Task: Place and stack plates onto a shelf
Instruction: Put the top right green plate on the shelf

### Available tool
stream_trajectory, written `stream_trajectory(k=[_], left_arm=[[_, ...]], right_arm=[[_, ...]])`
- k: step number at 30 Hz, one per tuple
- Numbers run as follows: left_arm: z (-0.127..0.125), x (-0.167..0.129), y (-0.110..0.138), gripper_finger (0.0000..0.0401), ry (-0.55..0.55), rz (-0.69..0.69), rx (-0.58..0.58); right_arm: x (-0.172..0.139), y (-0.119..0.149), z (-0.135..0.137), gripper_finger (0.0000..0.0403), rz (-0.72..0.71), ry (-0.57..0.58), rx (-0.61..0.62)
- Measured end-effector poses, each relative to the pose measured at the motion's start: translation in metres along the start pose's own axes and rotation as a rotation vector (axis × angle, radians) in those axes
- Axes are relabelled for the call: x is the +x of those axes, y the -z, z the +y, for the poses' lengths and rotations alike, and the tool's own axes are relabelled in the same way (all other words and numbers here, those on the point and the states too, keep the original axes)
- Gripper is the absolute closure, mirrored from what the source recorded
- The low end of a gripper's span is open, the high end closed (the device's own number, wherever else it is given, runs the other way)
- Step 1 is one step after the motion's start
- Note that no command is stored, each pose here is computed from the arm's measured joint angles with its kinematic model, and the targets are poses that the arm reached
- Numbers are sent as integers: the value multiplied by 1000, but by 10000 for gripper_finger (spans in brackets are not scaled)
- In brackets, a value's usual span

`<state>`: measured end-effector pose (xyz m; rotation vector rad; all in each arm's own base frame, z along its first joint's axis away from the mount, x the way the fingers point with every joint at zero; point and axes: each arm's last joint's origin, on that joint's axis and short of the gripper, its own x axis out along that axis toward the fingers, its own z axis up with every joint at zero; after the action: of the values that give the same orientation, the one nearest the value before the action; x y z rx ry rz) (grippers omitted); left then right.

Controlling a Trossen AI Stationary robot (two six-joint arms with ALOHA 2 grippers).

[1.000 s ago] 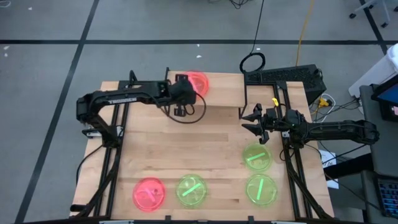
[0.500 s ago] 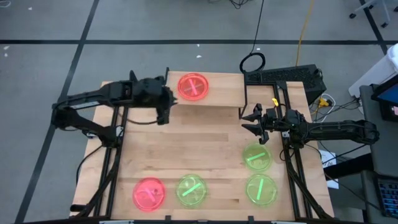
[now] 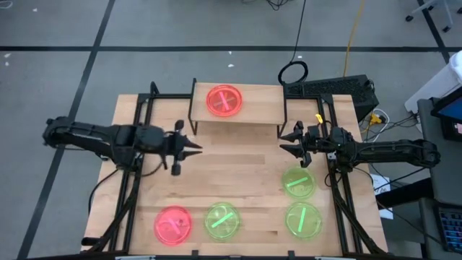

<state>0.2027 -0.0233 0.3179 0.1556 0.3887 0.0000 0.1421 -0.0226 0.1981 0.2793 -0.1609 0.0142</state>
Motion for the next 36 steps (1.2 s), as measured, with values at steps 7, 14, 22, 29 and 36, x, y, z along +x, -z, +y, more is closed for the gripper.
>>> stream_trajectory(k=[7,14,22,29,36], left_arm=[[-10,-14,25,331,21,-196,33],[-8,-33,44,331,-15,-241,1],[-6,-50,67,331,-36,-279,-16],[-6,-56,83,331,-34,-303,-48],[-6,-57,83,331,-34,-313,-54]], right_arm=[[0,-5,0,243,-67,31,49],[11,-27,6,243,-37,1,56],[23,-49,11,243,188,88,57],[23,-55,15,243,264,25,204],[20,-44,14,243,391,23,261]])
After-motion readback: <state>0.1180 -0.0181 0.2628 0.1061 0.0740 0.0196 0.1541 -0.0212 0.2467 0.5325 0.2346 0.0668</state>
